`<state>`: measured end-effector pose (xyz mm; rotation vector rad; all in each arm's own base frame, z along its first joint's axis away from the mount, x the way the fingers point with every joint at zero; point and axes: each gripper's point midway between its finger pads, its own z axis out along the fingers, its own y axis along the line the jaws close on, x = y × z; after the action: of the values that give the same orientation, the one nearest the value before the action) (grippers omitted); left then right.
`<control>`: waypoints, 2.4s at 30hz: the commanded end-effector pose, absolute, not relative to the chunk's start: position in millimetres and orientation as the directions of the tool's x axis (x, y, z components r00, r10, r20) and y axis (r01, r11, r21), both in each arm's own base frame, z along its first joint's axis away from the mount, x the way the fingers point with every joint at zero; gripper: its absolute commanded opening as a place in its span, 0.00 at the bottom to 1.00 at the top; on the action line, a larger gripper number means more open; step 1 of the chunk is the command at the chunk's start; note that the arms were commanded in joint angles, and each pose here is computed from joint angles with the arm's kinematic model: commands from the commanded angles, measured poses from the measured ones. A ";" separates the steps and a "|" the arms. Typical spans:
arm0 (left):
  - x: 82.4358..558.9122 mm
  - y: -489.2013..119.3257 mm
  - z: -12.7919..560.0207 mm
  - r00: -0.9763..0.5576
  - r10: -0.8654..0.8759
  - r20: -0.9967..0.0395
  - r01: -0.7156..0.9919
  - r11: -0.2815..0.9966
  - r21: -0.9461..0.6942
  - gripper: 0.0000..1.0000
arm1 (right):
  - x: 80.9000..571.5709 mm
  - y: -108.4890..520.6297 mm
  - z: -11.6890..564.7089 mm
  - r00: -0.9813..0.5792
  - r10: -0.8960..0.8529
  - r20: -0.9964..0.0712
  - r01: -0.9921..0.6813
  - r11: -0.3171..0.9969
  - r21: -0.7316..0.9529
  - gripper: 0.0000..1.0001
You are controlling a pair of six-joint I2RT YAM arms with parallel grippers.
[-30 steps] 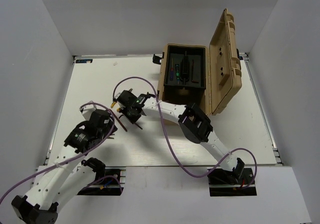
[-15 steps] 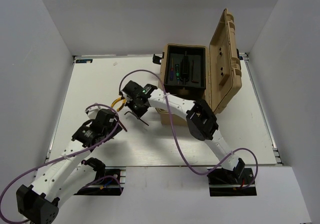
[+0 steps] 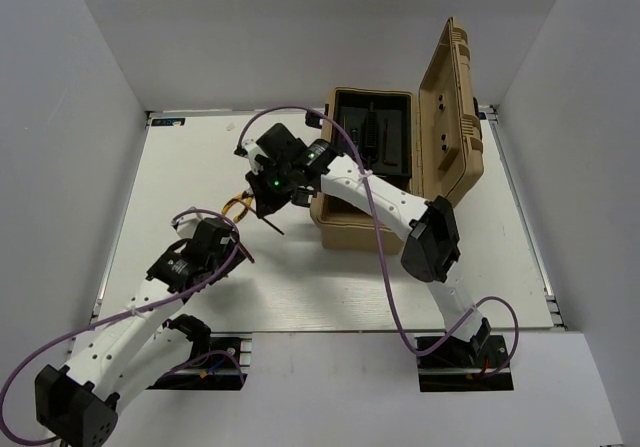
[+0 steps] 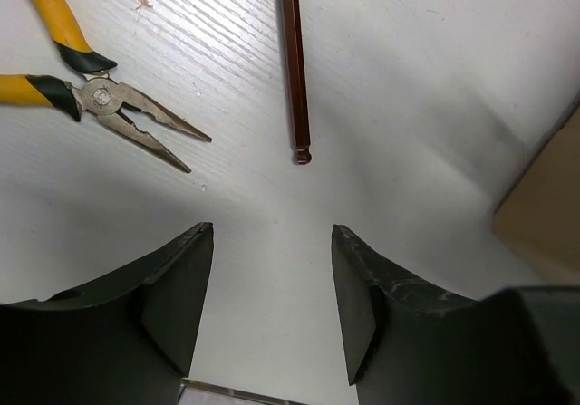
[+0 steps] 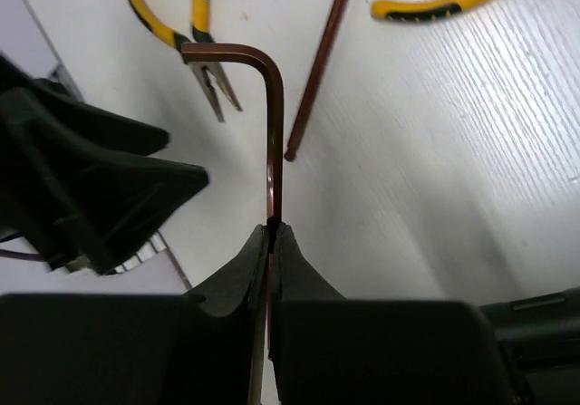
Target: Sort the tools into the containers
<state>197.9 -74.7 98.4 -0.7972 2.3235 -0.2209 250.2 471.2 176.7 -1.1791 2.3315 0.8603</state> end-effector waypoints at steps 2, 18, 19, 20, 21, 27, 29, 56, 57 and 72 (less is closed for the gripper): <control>208.1 -73.5 95.2 -0.552 -0.628 -0.548 -0.516 0.774 -0.368 0.65 | 252.4 472.1 257.1 -0.535 -0.470 -0.702 -0.838 0.402 0.370 0.00; 256.3 -83.4 31.7 -0.608 -0.584 -0.538 -0.592 0.785 -0.184 0.65 | 425.9 305.1 323.5 -0.382 -0.286 -0.879 -0.423 0.900 -0.109 0.00; 256.3 -83.4 31.6 -0.608 -0.584 -0.538 -0.592 0.785 -0.183 0.65 | 438.0 283.1 309.2 -0.413 -0.293 -0.863 -0.361 0.922 -0.140 0.00; 259.2 -81.9 30.2 -0.606 -0.583 -0.541 -0.592 0.785 -0.182 0.65 | 443.1 276.3 306.5 -0.423 -0.274 -0.864 -0.332 0.934 -0.133 0.00; 261.8 -83.1 31.3 -0.600 -0.586 -0.544 -0.590 0.784 -0.192 0.65 | 447.6 265.9 299.1 -0.440 -0.266 -0.858 -0.304 0.943 -0.137 0.00; 267.0 -81.5 34.6 -0.602 -0.580 -0.548 -0.581 0.790 -0.198 0.65 | 470.5 213.3 260.2 -0.518 -0.159 -0.840 -0.059 0.987 -0.151 0.00; 266.8 -81.2 34.5 -0.607 -0.573 -0.550 -0.575 0.795 -0.193 0.65 | 476.2 203.1 259.7 -0.507 -0.133 -0.852 0.006 0.987 -0.158 0.00; 265.6 -68.1 29.7 -0.611 -0.571 -0.548 -0.586 0.792 -0.172 0.65 | 484.7 176.1 211.0 -0.607 -0.077 -0.791 0.071 0.986 -0.150 0.49; 264.7 -67.7 27.0 -0.617 -0.569 -0.544 -0.588 0.792 -0.163 0.65 | 481.2 181.9 215.0 -0.608 -0.069 -0.791 0.040 0.992 -0.118 0.52; 302.6 -49.8 24.8 -0.617 -0.533 -0.579 -0.635 0.772 -0.035 0.62 | 401.3 223.6 262.5 -0.566 -0.089 -0.820 -0.290 0.952 0.097 0.54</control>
<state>299.1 -61.9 20.2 -0.8715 2.4030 0.1596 407.8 220.2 239.5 -0.2542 2.2354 0.1879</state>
